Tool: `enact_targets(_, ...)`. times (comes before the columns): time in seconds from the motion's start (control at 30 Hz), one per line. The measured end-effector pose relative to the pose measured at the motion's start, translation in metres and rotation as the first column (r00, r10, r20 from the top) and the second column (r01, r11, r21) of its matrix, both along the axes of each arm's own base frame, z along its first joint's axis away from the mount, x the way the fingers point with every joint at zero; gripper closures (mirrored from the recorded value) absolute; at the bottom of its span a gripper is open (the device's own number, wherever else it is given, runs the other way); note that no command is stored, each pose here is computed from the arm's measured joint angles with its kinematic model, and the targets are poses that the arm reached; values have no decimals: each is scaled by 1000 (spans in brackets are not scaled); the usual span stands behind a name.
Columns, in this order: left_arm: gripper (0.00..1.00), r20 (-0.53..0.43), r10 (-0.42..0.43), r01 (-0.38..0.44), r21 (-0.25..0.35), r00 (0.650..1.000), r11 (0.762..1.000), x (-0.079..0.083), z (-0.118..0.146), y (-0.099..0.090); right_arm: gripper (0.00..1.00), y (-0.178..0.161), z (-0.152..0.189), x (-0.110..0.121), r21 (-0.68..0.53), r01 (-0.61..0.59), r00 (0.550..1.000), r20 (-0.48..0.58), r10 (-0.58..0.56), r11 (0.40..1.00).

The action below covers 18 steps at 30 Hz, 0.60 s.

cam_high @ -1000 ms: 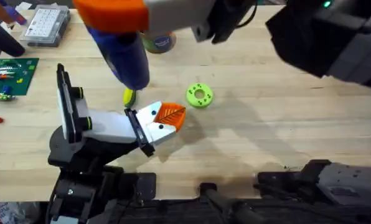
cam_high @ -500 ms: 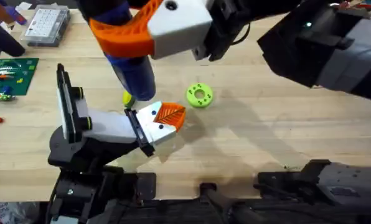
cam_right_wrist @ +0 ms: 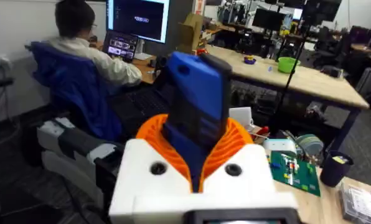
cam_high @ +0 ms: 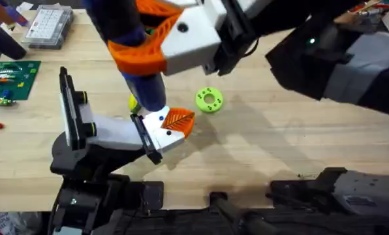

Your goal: Pick up the gripper from the table and insert it into the empty holder that is missing its gripper. Then pick up a screw, insert it into the mounting hole, and use the screwdriver to tighten it. Finally, clean up the table by picking up the vegetable and placing it into the bucket.

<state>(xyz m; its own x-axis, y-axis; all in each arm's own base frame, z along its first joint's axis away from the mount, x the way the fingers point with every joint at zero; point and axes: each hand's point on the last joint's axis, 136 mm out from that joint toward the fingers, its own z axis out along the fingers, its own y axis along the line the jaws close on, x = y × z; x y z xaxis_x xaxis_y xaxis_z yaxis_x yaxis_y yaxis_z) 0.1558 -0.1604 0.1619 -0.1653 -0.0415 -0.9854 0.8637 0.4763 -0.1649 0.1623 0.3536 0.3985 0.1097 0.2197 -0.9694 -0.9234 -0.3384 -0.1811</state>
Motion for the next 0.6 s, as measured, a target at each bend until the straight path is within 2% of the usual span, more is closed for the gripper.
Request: enact_targets(0.6,989,0,0,0,0,1000,1000,0,0,0,958,2,-13,5,0,25,999,-20,-25,1000)
